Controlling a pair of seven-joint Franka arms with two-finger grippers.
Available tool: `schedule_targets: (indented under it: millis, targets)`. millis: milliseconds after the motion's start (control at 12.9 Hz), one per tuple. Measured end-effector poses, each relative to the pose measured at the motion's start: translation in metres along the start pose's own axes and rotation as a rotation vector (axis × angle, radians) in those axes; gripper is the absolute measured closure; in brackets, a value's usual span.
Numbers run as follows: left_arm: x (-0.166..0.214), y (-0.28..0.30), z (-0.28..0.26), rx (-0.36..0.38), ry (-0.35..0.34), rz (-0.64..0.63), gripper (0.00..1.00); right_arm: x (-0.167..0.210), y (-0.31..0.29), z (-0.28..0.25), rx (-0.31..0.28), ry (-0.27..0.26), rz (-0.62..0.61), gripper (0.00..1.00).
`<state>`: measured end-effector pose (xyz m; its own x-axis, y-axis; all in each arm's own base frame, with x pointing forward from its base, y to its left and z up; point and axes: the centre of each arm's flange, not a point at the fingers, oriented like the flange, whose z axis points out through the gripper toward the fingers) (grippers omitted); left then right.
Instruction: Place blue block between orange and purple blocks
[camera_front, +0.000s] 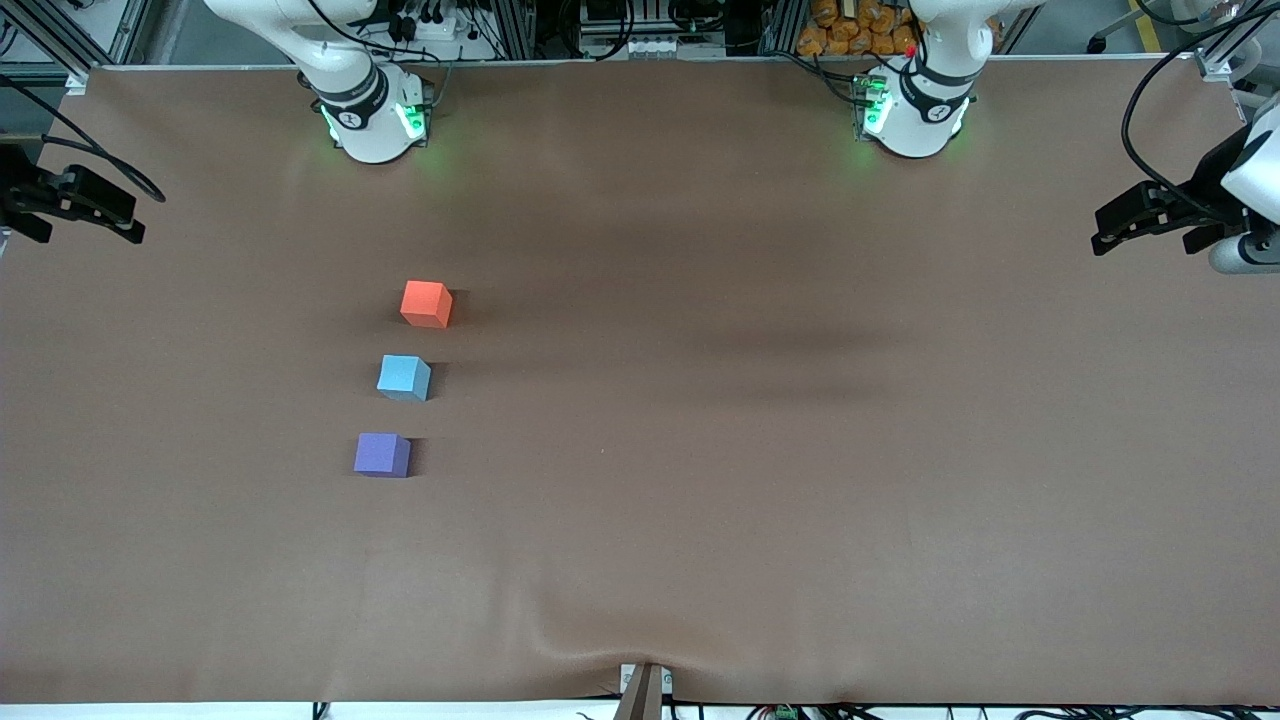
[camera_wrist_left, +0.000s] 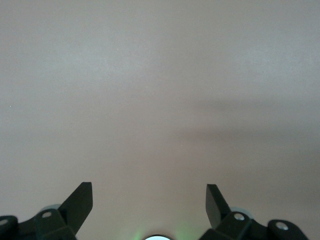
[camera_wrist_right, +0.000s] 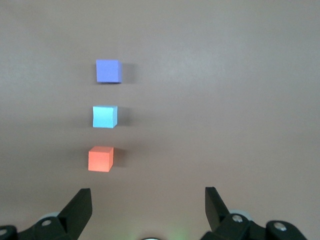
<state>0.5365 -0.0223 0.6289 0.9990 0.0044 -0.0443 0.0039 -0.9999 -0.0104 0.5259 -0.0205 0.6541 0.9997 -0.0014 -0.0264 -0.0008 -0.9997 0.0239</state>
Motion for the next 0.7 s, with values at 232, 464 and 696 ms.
schedule_targets:
  millis: [232, 464, 696]
  targets:
    - [-0.004, 0.001, -0.013, 0.002, 0.026, 0.001, 0.0, -0.001, -0.002, -0.018, -0.001, 0.012, -0.005, 0.0]
    - [-0.026, 0.005, -0.034, 0.015, 0.021, 0.001, 0.0, -0.001, -0.003, -0.02, 0.014, 0.008, -0.005, 0.0]
    - [-0.04, 0.01, -0.049, 0.024, 0.034, 0.006, 0.0, 0.0, -0.005, -0.02, 0.025, 0.008, -0.007, 0.0]
